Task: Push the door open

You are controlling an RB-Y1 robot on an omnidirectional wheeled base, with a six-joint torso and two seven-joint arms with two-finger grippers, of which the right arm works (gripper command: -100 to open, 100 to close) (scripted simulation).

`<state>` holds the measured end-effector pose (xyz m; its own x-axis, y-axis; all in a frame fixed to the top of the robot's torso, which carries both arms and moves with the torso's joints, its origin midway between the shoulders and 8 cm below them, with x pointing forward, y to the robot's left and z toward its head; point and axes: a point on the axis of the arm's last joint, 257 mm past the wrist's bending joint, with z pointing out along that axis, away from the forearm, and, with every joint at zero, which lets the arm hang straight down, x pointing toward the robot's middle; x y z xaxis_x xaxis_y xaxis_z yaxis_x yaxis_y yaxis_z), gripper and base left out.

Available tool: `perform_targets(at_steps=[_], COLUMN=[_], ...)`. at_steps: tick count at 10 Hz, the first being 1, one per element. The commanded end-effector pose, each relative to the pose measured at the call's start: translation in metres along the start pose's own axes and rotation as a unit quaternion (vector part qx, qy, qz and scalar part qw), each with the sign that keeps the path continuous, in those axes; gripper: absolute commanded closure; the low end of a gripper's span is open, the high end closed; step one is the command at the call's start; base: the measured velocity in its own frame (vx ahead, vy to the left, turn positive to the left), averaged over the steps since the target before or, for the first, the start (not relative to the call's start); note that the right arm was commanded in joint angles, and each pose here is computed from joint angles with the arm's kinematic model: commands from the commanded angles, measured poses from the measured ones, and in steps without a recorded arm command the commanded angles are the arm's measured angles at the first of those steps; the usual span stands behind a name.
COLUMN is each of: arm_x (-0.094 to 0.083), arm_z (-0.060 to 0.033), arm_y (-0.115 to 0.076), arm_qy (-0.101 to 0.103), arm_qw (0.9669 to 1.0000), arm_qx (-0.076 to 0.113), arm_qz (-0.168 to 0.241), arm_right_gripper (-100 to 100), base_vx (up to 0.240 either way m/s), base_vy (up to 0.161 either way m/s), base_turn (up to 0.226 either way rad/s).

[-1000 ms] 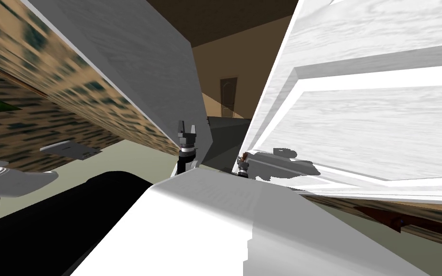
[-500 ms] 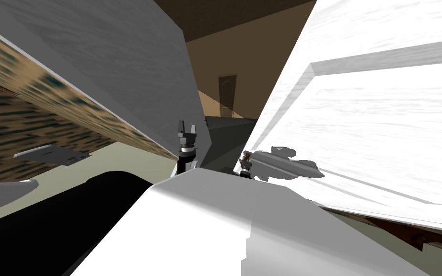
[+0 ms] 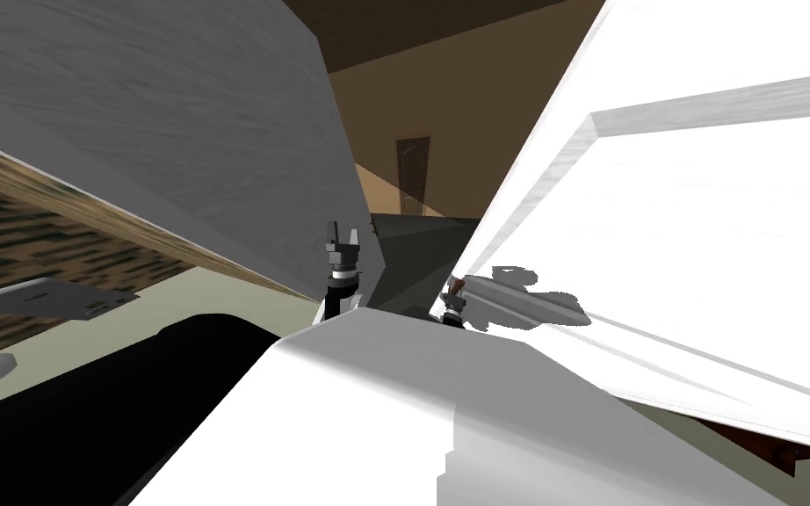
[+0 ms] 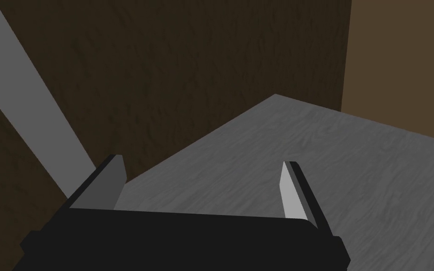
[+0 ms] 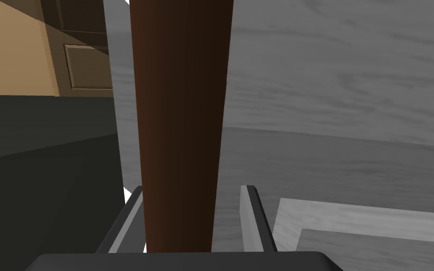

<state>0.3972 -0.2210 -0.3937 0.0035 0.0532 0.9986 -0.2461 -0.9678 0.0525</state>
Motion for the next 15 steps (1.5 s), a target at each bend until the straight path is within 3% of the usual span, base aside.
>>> perform_targets(at_steps=[1,7,12,14,15], arm_x=[0.001,0.001,0.0,-0.001,-0.004], arm_z=[0.0047,0.0105,0.0122,0.0119,0.0092], arm_y=[0.022,0.044,0.056,0.058,0.054], arm_qy=[0.003,0.001,-0.005,-0.007,-0.012], arm_qw=[0.9998,0.9982,0.9951,0.9941,0.9947], arm_qx=[-0.02,-0.059,-0.097,-0.106,-0.1], arm_qz=[-0.007,0.001,0.017,0.023,0.022], arm_right_gripper=[100,100,100,100,100], base_vx=[0.094,0.127,0.169,0.181,0.079], base_vy=[0.024,0.027,0.05,0.029,0.002], base_turn=[-0.061,-0.05,-0.067,-0.055,-0.013])
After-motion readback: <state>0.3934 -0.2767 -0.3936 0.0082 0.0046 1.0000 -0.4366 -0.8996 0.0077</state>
